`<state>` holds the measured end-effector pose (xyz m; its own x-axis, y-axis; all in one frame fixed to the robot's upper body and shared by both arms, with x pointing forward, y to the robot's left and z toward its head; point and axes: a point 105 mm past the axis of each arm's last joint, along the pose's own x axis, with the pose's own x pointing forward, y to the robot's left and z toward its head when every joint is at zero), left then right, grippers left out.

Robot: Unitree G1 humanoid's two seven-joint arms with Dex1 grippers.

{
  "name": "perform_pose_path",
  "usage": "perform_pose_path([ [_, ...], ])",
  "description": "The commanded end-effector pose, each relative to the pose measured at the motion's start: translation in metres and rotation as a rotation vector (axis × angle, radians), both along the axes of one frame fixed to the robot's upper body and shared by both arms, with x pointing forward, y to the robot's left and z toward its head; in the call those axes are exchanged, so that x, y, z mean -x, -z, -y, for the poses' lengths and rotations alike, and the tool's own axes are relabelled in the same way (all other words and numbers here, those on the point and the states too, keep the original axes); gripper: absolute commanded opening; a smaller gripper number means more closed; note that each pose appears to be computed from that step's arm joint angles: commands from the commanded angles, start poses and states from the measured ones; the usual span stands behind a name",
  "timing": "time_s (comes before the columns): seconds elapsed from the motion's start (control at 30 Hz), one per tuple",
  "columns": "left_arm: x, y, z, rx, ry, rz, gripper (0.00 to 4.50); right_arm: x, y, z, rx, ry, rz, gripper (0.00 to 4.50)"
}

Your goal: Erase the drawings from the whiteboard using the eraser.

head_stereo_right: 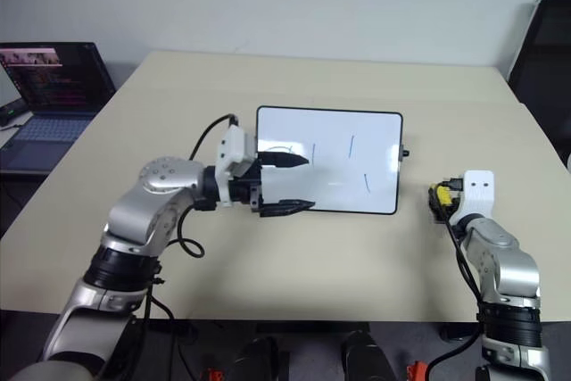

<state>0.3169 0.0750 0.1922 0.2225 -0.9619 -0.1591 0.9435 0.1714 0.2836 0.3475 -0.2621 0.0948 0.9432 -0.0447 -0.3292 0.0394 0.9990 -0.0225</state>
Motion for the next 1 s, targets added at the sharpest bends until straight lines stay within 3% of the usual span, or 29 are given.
perform_pose_path([
  [0.03,0.004,-0.004,-0.001,-0.001,0.011,0.033,4.50,-0.005,-0.010,-0.004,0.014,-0.018,0.032,2.10],
  [0.1,0.005,-0.002,-0.002,-0.003,0.007,0.030,4.50,-0.005,-0.009,-0.005,0.016,-0.019,0.027,1.37],
  [0.17,0.005,0.000,-0.002,-0.004,0.002,0.025,4.50,-0.005,-0.008,-0.005,0.020,-0.016,0.024,1.10],
  [0.47,0.010,0.011,-0.022,0.002,-0.101,-0.057,4.50,0.009,-0.031,-0.016,0.076,-0.092,0.113,1.10],
  [0.63,0.021,0.018,-0.039,0.018,-0.203,-0.113,4.50,0.036,-0.048,-0.048,0.112,-0.270,0.183,1.10],
  [0.77,0.013,0.019,-0.049,0.026,-0.308,-0.089,4.50,0.051,-0.053,-0.082,0.128,-0.430,0.192,1.10],
  [1.0,0.007,0.016,-0.045,0.034,-0.325,-0.063,4.50,0.041,-0.065,-0.120,0.207,-0.560,0.216,1.10],
])
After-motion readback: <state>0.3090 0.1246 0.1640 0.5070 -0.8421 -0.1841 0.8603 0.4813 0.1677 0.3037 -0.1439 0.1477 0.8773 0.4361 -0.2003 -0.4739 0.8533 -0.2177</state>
